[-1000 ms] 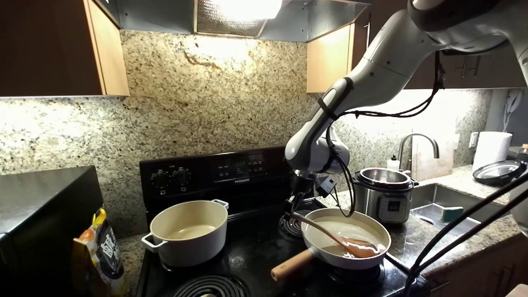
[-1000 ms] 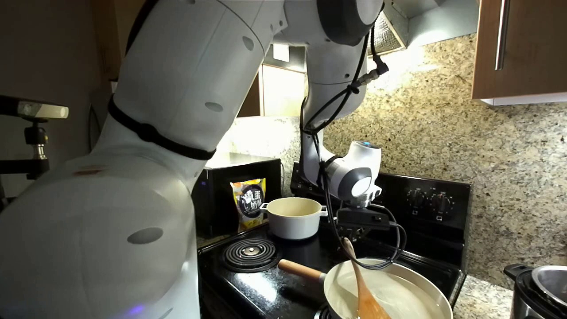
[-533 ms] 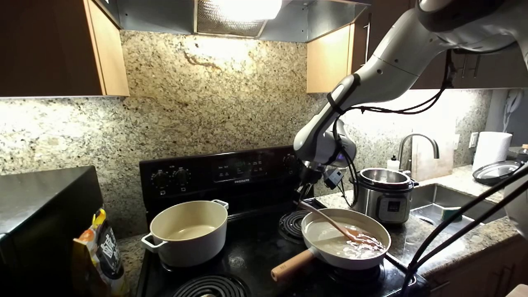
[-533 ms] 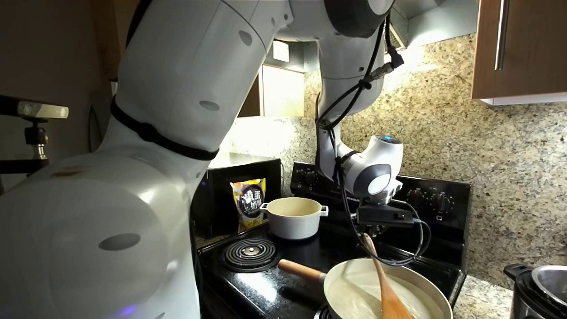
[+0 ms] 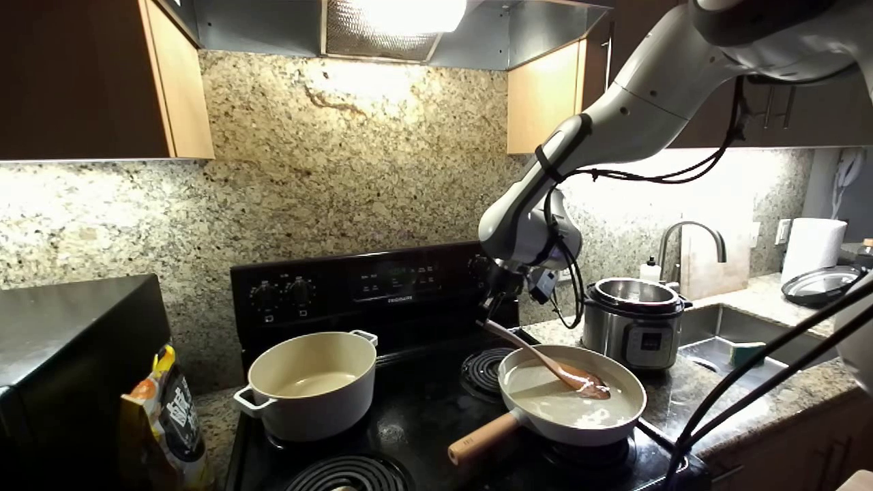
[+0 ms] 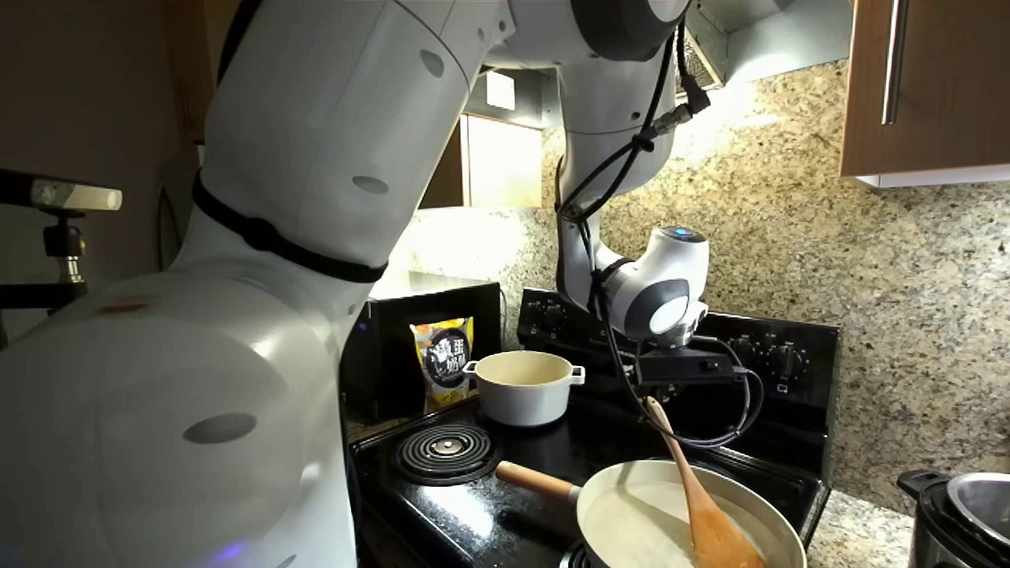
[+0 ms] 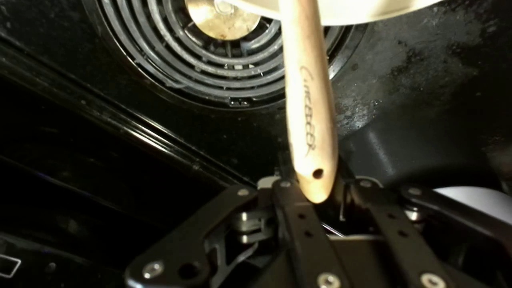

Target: Pick up the cooking stick and stir in the pan

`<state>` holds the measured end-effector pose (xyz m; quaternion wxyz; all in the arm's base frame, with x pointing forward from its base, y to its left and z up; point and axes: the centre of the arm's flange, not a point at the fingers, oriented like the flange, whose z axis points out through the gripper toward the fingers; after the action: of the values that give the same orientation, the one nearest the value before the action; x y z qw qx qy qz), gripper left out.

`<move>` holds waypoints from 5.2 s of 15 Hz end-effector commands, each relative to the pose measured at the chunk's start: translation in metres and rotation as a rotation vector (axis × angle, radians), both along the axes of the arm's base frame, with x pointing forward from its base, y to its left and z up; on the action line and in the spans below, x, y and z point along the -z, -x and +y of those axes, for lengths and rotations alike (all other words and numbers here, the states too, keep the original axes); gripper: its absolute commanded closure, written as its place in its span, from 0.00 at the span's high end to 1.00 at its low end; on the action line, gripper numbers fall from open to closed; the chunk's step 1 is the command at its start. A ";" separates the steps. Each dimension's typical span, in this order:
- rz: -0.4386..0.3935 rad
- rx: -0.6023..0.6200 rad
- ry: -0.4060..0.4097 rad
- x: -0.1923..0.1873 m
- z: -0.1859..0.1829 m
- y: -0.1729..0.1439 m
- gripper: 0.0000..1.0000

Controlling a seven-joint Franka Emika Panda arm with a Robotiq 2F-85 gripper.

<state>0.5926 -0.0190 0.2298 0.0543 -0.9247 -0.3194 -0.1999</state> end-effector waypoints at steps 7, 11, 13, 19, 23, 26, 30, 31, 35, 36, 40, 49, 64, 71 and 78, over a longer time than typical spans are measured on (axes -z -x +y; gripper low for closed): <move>-0.107 -0.232 0.013 -0.019 0.063 -0.015 0.11; -0.095 -0.263 -0.069 -0.008 0.080 -0.004 0.11; -0.075 -0.262 -0.113 0.001 0.087 0.007 0.11; -0.058 -0.165 -0.226 0.023 0.083 0.044 0.11; -0.072 -0.082 -0.266 0.030 0.062 0.067 0.11; -0.081 -0.046 -0.262 0.032 0.037 0.071 0.11; -0.112 -0.013 -0.229 0.026 0.006 0.070 0.11; -0.117 -0.017 -0.217 0.021 0.001 0.066 0.11; -0.148 -0.026 -0.170 0.012 -0.009 0.055 0.11; -0.152 -0.041 -0.162 0.010 -0.008 0.052 0.11; -0.180 -0.061 -0.095 0.003 0.007 0.047 0.11; -0.239 -0.172 0.060 -0.017 0.065 0.036 0.11; -0.171 -0.279 -0.004 0.013 0.112 0.066 0.11; -0.115 -0.192 -0.078 0.034 0.085 0.085 0.11; -0.118 -0.166 -0.131 0.023 0.014 0.068 0.11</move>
<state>0.5151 0.0273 0.1905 0.0932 -0.8816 -0.3846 -0.2573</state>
